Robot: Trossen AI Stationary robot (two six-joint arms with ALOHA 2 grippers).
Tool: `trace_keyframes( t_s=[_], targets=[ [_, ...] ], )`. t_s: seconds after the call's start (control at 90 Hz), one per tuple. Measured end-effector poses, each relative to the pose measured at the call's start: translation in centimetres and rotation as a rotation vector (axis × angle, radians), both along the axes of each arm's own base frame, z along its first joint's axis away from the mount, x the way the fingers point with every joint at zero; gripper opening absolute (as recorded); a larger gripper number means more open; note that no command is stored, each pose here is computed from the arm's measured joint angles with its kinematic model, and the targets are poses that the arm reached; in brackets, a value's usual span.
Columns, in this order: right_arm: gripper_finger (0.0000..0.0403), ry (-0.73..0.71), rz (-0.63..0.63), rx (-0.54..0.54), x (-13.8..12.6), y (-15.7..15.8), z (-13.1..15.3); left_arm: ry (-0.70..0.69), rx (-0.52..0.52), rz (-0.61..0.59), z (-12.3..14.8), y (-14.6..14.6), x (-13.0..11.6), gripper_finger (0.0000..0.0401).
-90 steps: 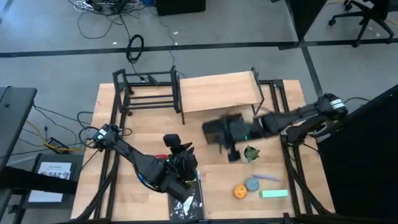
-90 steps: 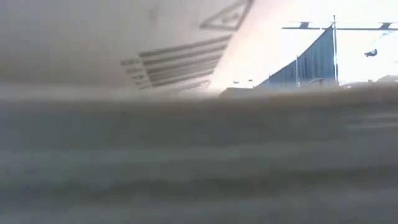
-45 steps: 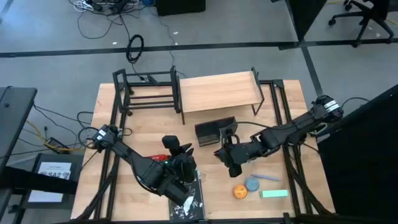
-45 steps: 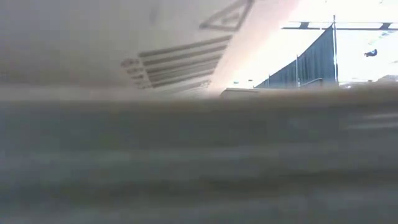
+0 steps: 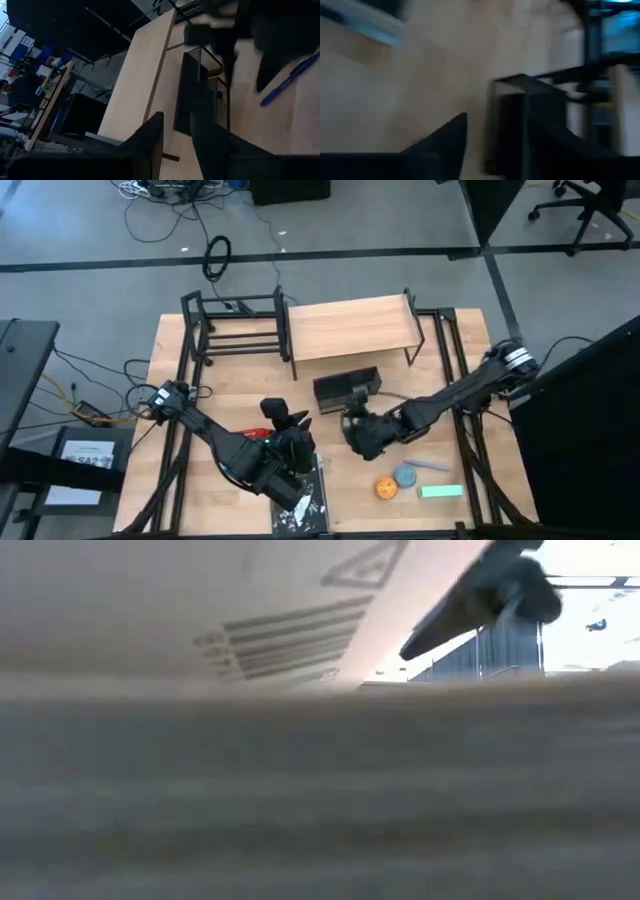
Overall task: Stock shelves
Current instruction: Remove the pen holder from the shelf
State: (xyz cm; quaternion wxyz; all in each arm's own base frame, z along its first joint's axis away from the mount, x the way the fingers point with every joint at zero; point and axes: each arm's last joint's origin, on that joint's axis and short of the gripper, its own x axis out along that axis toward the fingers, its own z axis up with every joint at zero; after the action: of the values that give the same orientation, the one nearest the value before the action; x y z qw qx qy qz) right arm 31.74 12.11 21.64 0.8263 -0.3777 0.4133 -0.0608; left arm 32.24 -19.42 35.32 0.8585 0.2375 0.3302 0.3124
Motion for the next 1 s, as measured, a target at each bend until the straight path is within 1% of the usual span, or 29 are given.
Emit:
trace_keyframes(
  t_s=[0.089, 0.144, 0.189, 0.267, 0.356, 0.444, 0.511, 0.567, 0.633, 0.678, 0.833, 0.922, 1.0],
  targets=[
    [0.0226, 0.022, -0.056, -0.199, 1.3, -0.4, -2.3, -0.004, -0.004, 0.0, 0.0, 0.0, 0.0, 0.008],
    [0.0233, 0.033, -0.101, -0.283, 1.9, -0.8, -3.6, -0.004, -0.004, 0.0, 0.0, 0.0, 0.0, 0.008],
    [0.0233, 0.038, -0.133, -0.327, 2.4, -1.2, -4.5, -0.007, -0.006, 0.0, 0.0, 0.0, 0.1, 0.008],
    [0.0225, 0.053, -0.169, -0.361, 3.0, -2.0, -5.7, -0.01, -0.008, -0.001, 0.0, -0.1, 0.1, 0.008],
    [0.0204, 0.064, -0.207, -0.386, 3.5, -2.9, -6.5, -0.011, -0.009, -0.001, 0.0, -0.1, 0.1, 0.008],
    [0.0169, 0.048, -0.233, -0.379, 3.8, -3.6, -6.4, -0.014, -0.011, -0.001, 0.0, -0.1, 0.1, 0.008],
    [0.0131, 0.034, -0.248, -0.375, 4.0, -3.9, -6.3, -0.016, -0.013, -0.001, 0.0, -0.1, 0.1, 0.008],
    [0.0089, 0.026, -0.25, -0.372, 4.0, -4.0, -5.9, -0.016, -0.013, -0.001, 0.0, -0.1, 0.1, 0.008],
    [0.0032, 0.009, -0.241, -0.348, 4.1, -3.9, -4.8, -0.016, -0.013, -0.001, 0.0, -0.1, 0.1, 0.008],
    [0.0014, -0.004, -0.223, -0.32, 4.1, -3.7, -3.8, -0.015, -0.014, -0.001, 0.0, -0.1, 0.1, 0.008],
    [0.0002, -0.097, -0.14, -0.15, 3.5, -2.7, 0.8, -0.007, -0.009, -0.004, 0.0, -0.1, 0.1, 0.008],
    [0.0001, -0.144, -0.157, -0.033, 3.0, -2.8, 3.6, -0.006, -0.006, -0.009, 0.0, -0.3, 0.0, 0.008],
    [0.0, -0.15, -0.186, 0.119, 2.8, -3.5, 5.7, -0.003, 0.001, -0.014, 0.0, -0.4, -0.2, 0.008]
  ],
)
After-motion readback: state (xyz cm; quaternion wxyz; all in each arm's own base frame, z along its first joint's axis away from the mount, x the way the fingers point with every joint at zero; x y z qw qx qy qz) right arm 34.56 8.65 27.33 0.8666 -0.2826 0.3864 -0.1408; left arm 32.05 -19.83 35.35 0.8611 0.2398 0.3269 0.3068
